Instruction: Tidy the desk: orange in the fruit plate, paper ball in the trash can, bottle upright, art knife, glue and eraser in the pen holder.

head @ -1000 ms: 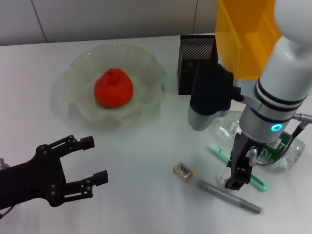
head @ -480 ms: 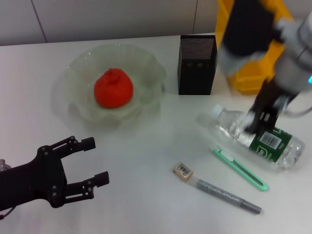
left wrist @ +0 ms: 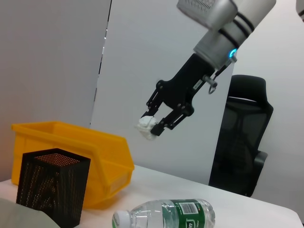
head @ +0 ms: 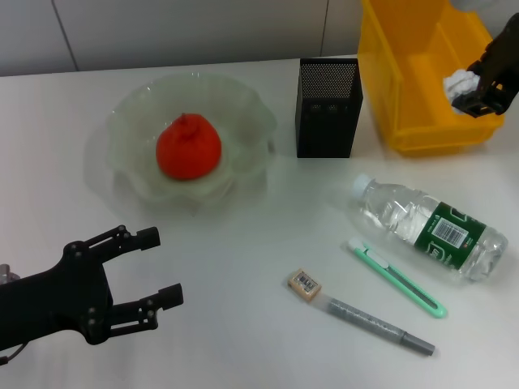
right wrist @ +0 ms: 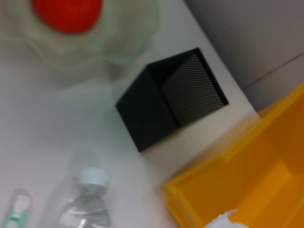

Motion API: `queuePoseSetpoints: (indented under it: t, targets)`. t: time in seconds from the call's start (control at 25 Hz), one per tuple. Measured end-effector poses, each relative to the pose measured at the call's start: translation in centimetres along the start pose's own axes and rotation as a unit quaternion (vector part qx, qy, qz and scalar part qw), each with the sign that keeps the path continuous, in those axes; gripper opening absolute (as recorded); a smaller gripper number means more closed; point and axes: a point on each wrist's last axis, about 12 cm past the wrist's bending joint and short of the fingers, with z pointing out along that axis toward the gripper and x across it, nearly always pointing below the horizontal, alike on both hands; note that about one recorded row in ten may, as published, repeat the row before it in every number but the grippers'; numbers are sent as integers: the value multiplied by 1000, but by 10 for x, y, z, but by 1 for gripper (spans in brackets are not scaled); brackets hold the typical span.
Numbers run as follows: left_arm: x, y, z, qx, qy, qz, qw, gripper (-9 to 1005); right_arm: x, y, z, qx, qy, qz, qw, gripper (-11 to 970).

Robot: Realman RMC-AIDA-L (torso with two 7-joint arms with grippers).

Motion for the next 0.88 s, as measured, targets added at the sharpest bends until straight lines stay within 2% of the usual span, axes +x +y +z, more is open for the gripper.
queuePoseSetpoints:
  t: [0.16,0.2,0.32,0.52,0.6,0.64,0.8,0.88]
  targets:
    - [0,0,0,0,-2,-1,1000,860,12,-9,9,19,-5,10,1000,416]
    - [-1,0,0,-1,-4,-2,1000,860,22,-16,14,38,-15,17,999,416]
    - [-1,0,-1,-2,-6,-3,1000,861,29,-19,19,59,-28,17,998,415]
    - [-2,0,3,0,-10,-3,1000,860,39,-22,42,87,-45,19,995,415]
    - [-2,0,4,1,-11,-7,1000,860,44,-25,62,95,-50,23,994,415]
    - [-2,0,4,1,-11,-7,1000,860,44,-25,62,95,-50,23,994,415]
    - [-2,0,6,2,-13,-10,1000,860,47,-24,87,98,-74,21,992,415]
    - [-3,0,6,2,-13,-12,1000,860,46,-24,90,99,-79,21,992,414]
